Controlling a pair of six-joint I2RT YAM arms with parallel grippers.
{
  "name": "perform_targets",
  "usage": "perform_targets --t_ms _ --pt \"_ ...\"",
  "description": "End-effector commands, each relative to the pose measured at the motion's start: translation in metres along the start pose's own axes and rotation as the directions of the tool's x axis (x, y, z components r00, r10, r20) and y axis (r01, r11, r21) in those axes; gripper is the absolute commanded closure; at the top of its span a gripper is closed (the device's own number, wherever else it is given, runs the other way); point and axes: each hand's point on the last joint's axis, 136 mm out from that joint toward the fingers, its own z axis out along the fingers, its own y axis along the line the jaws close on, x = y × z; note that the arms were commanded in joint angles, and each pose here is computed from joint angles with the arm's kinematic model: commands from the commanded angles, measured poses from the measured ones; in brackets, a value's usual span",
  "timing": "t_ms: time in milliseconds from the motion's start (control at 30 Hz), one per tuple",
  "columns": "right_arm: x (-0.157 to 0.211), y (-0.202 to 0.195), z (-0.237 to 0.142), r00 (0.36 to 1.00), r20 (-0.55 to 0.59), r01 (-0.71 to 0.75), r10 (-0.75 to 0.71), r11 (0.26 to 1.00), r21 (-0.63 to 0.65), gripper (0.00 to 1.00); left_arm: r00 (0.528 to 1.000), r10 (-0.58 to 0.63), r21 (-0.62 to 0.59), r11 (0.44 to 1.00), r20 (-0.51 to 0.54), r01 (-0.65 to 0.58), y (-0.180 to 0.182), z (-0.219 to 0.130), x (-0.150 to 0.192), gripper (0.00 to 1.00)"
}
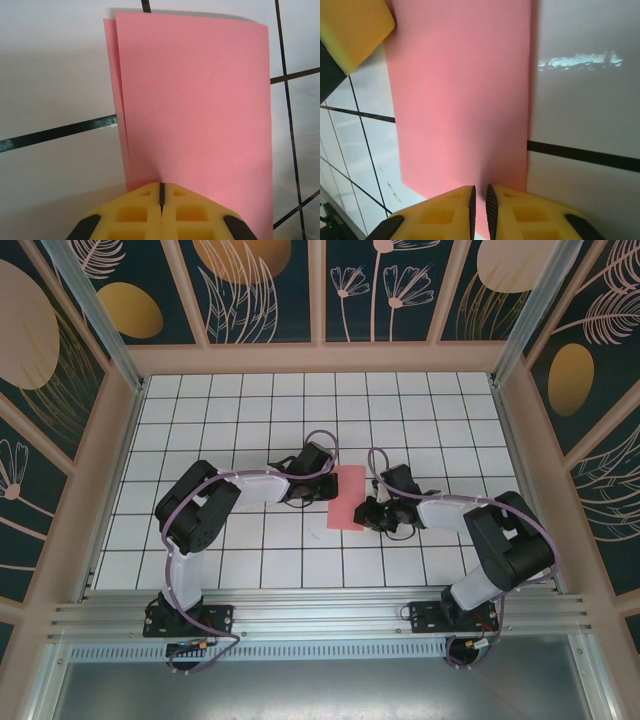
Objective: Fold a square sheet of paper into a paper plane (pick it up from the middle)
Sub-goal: Fold the square sheet of paper in half at the center of the table.
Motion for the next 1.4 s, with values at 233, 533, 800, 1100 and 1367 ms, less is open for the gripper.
perform_targets --t_ms 233,533,800,1100,1367 --pt "0.008 0.014 -0.013 1.0 0.0 0.022 -0.022 1.0 -0.01 0.79 0.99 -0.022 -0.138 0.99 -0.143 0.003 0.044 0.01 0.047 1.0" --pt "0.031 -0.022 0.003 0.999 -0.043 -0.023 0.027 0.996 0.083 0.79 0.99 -0.022 -0.135 0.991 -0.141 0.003 0.043 0.01 0.047 1.0" --pt "0.016 -0.003 -0.012 1.0 0.019 0.013 -0.014 0.998 0.059 0.78 0.991 -0.021 -0.12 0.993 -0.132 0.005 0.038 0.006 0.044 1.0" --pt "-0.03 -0.002 -0.037 0.982 0.185 0.012 -0.034 0.993 0.118 0.72 1.0 -0.015 -0.008 1.0 -0.009 0.015 0.0 -0.027 0.009 0.82" --pt "-0.042 0.015 -0.025 0.984 0.169 0.043 -0.053 0.997 0.061 0.7 0.997 -0.044 0.049 0.998 0.058 0.041 -0.009 -0.054 0.005 0.57"
